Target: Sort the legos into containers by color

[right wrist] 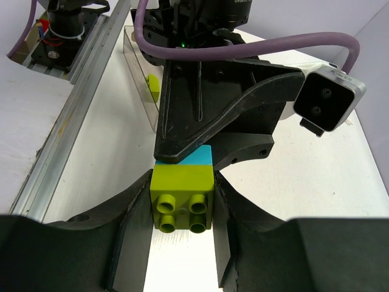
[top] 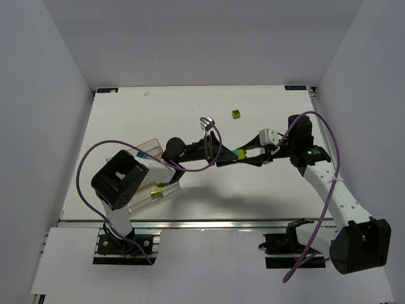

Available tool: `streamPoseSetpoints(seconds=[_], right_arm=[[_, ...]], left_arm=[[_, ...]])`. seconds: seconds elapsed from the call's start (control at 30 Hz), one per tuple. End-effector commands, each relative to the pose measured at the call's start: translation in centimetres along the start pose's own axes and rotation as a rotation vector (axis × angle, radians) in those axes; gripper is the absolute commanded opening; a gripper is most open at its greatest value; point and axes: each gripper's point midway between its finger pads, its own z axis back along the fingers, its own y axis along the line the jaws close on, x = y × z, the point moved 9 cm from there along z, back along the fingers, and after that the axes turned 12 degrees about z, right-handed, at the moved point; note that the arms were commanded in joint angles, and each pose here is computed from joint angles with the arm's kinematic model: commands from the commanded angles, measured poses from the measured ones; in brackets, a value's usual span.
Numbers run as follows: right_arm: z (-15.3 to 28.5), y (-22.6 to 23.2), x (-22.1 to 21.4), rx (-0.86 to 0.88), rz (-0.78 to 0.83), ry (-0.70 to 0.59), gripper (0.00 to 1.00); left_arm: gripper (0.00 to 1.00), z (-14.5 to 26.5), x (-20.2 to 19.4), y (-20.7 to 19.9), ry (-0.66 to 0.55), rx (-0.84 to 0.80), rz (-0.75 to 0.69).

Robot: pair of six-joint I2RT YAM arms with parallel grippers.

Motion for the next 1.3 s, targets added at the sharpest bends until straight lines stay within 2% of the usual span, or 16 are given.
streamPoseSetpoints(seconds=[0.0, 0.3, 0.4, 0.43, 0.5, 0.53, 0.63, 0.67, 0.9, 0.97, 1.07, 1.17, 1.27], right_arm=[[-0.05, -0.52, 0.66, -0.001, 0.045, -0.015, 0.0], [-0.01, -0.38, 0.73, 0.001, 0.043, -0.019, 0.0], [-0.11, -0.26, 0.61, 0.005, 0.039, -0.022, 0.0], [-0.07, -0.27, 0.6, 0.004, 0.039, -0.021, 0.0], [-0.11, -0.15, 0.53, 0.005, 0.036, -0.02, 0.0], [-0.05, -0.17, 0.47, 0.004, 0.034, -0.02, 0.09], [-0.11, -0.06, 0.43, 0.005, 0.032, -0.018, 0.27], [-0.1, -0.09, 0.4, 0.004, 0.03, -0.016, 0.29], [0.06, -0.15, 0.31, -0.006, 0.027, 0.005, 0.48], [0.09, -0.14, 0.33, -0.008, 0.028, 0.009, 0.5], [0.14, -0.18, 0.35, -0.01, 0.028, 0.013, 0.6], [0.16, -0.26, 0.51, -0.009, 0.034, 0.011, 0.59], [0.26, -0.51, 0.64, -0.016, 0.032, 0.018, 0.53]], left_arm=[[0.55, -0.17, -0.03, -2.3, 0.029, -0.109, -0.115], [0.41, -0.32, 0.1, -2.35, 0.035, -0.115, -0.119], [0.31, -0.44, 0.23, -2.34, 0.04, -0.122, -0.117], [0.25, -0.43, 0.19, -2.38, 0.045, -0.128, -0.121], [0.18, -0.45, 0.2, -2.45, 0.048, -0.134, -0.118], [0.13, -0.43, 0.16, -2.55, 0.05, -0.141, -0.124], [0.09, -0.38, 0.09, -2.59, 0.05, -0.143, -0.123], [0.06, -0.32, 0.04, -2.49, 0.053, -0.14, -0.123], [0.0, -0.09, -0.21, -2.32, 0.06, -0.137, -0.124], [0.0, 0.13, 0.03, -2.38, 0.053, -0.136, -0.128], [0.0, 0.17, -0.05, -2.47, 0.056, -0.136, -0.131], [0.0, 0.17, -0.07, -2.51, 0.057, -0.136, -0.131], [0.0, 0.47, 0.1, -2.46, 0.049, -0.131, -0.13]])
